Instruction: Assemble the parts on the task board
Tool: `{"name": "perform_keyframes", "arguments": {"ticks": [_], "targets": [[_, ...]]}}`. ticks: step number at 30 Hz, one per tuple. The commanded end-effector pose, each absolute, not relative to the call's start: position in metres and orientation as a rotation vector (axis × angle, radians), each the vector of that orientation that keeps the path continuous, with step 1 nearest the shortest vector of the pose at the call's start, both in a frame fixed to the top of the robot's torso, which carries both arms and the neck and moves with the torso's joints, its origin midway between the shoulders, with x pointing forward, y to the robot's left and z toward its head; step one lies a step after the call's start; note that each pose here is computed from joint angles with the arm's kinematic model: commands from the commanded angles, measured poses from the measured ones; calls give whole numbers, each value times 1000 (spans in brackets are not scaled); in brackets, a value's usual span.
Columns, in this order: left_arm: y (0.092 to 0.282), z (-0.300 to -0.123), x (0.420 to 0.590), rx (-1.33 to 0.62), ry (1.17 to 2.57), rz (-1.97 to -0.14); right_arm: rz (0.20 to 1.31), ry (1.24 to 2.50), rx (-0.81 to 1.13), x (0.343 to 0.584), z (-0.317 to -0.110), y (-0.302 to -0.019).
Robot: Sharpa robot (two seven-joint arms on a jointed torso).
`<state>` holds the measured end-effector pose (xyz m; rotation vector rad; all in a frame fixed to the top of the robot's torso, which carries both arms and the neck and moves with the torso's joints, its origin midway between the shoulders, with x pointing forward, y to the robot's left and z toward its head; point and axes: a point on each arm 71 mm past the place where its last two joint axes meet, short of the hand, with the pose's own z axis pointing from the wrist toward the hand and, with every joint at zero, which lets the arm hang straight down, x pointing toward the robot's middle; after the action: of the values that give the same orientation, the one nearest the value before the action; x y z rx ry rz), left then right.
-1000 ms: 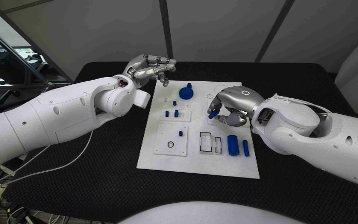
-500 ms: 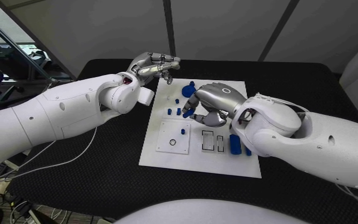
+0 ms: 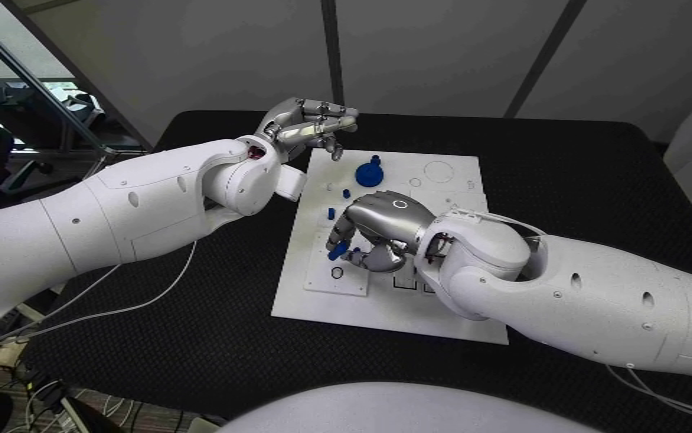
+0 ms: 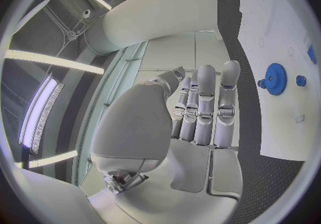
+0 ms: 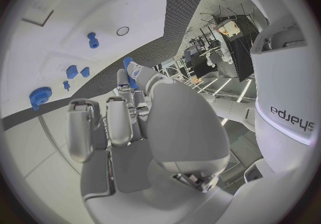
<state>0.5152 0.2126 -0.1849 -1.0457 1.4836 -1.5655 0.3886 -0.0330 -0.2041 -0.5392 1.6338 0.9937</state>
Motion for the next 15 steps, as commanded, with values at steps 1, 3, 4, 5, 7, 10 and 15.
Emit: {"name": "perform_keyframes", "arguments": {"ticks": [1,3,4,5,7,10,15], "targets": [[211,-183,515,-1042,1481,-1581,1001,1671,-587,388,-210,-30],[211,-183,516,-1042,1480,-1581,995,1677,-595,388,-213,-29],[211,-183,516,-1042,1480,-1581,992,1680,-598,388,-214,-29],[211,-183,516,-1042,1480,-1581,987,1682,-602,389,-215,-28],[211,-183,516,-1041,1481,-1582,974,1690,-613,389,-218,-28],[211,-183,516,-1041,1481,-1582,961,1698,-624,390,-219,-28],[210,-183,516,-1041,1482,-1583,947,1711,-640,390,-222,-27]]}}
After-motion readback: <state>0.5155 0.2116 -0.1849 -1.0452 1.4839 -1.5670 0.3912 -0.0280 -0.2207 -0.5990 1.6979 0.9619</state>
